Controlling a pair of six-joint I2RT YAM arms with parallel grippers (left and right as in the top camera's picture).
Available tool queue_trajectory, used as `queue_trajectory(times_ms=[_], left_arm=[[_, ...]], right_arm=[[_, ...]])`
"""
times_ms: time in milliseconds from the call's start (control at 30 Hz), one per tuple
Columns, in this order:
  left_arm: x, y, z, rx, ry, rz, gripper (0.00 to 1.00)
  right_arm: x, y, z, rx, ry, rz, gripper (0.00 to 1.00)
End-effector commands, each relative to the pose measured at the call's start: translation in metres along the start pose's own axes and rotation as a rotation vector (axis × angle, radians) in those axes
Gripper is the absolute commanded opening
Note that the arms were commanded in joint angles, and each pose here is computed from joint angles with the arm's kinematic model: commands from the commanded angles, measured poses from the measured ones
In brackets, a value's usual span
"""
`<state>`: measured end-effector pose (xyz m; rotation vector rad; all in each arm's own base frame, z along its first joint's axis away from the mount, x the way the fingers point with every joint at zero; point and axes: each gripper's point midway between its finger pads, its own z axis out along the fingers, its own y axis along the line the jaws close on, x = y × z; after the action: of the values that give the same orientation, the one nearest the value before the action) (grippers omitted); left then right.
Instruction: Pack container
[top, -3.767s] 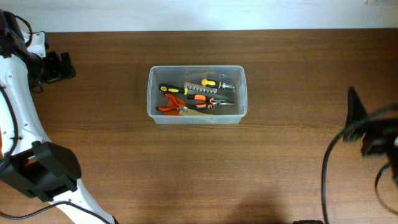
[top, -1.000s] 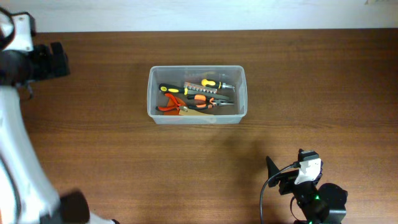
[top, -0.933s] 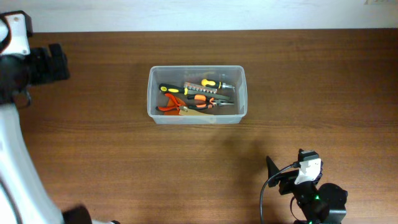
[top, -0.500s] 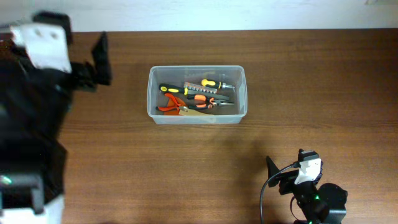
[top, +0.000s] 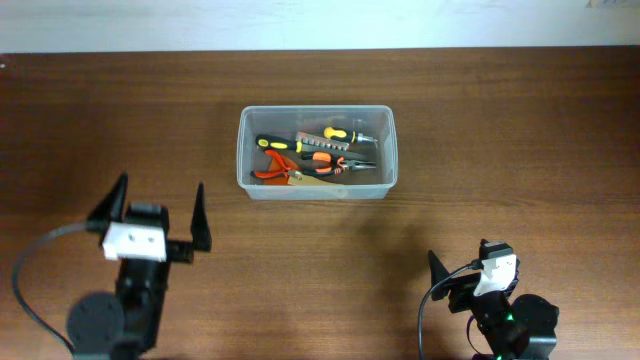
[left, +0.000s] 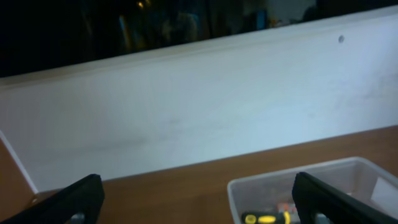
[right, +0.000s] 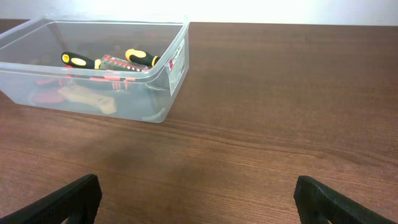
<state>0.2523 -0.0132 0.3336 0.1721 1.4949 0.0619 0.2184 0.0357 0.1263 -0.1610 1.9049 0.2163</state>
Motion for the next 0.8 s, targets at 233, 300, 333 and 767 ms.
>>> queue_trajectory(times_ms=[233, 300, 333, 767], left_arm=[[0.098, -0.009, -0.019, -0.034, 0.065, 0.022, 0.99], [0.110, -0.011, -0.019, -0.031, 0.078, 0.022, 0.99], [0.114, -0.011, -0.019, -0.031, 0.080, 0.022, 0.99], [0.164, -0.019, -0.018, -0.025, 0.114, 0.020, 0.99]], right_arm=[[0.001, 0.000, 0.000, 0.002, -0.006, 0.005, 0.99], [0.001, 0.000, 0.000, 0.002, -0.006, 0.005, 0.99], [0.001, 0.000, 0.000, 0.002, -0.006, 0.005, 0.99], [0.001, 0.000, 0.000, 0.002, -0.006, 0.005, 0.99]])
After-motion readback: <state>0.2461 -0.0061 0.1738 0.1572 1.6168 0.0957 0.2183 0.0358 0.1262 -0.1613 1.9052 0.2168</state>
